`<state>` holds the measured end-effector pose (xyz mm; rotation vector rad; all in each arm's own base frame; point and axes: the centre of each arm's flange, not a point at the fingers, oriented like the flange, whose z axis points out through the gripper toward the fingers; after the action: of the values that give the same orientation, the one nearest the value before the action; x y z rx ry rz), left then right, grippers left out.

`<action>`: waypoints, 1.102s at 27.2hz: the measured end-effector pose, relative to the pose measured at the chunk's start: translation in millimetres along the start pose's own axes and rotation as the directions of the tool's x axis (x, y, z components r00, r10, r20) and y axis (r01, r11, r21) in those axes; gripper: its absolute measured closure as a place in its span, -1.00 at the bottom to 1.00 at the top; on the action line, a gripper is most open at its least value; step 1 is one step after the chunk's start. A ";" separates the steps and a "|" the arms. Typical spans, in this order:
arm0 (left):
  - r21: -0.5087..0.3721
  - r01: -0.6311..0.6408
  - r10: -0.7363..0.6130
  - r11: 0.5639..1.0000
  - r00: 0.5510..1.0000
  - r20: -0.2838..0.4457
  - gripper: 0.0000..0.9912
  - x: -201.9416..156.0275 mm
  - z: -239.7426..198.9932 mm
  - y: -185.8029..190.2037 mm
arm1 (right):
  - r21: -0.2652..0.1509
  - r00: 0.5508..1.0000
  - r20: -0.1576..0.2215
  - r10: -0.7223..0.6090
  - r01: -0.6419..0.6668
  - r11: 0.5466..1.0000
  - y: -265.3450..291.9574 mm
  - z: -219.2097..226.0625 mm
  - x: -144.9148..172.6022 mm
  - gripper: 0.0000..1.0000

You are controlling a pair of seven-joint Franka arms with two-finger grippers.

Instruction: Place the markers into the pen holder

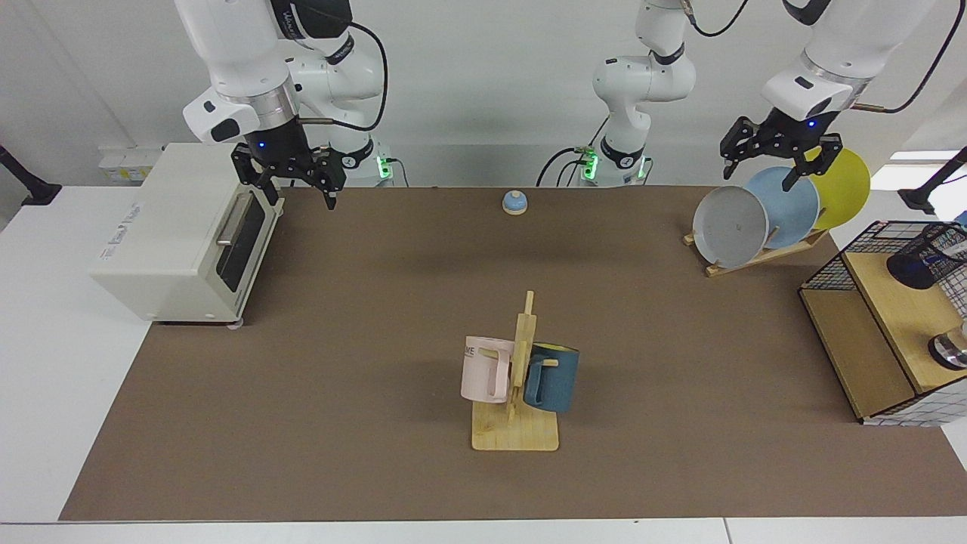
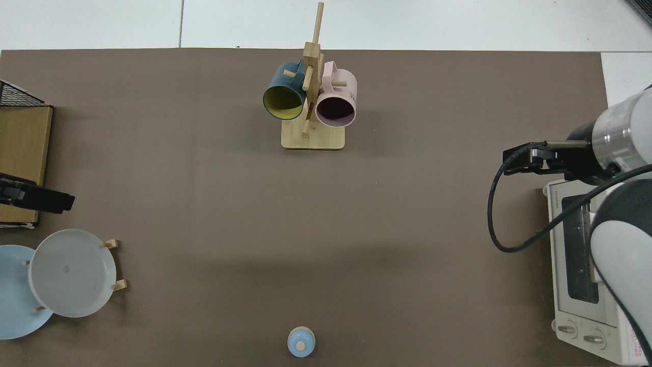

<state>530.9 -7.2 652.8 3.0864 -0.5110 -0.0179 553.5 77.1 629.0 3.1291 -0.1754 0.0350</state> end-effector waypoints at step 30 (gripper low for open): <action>-0.002 0.020 -0.020 1.000 1.000 0.002 -0.97 28.1 8.1 9.0 | 0.000 1.000 0.000 0.000 0.000 1.000 0.0 0.0 0.0 -1.00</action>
<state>554.5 -24.8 644.6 3.0898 -0.4800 -0.0222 553.5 77.2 629.1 3.1291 -0.1754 0.0350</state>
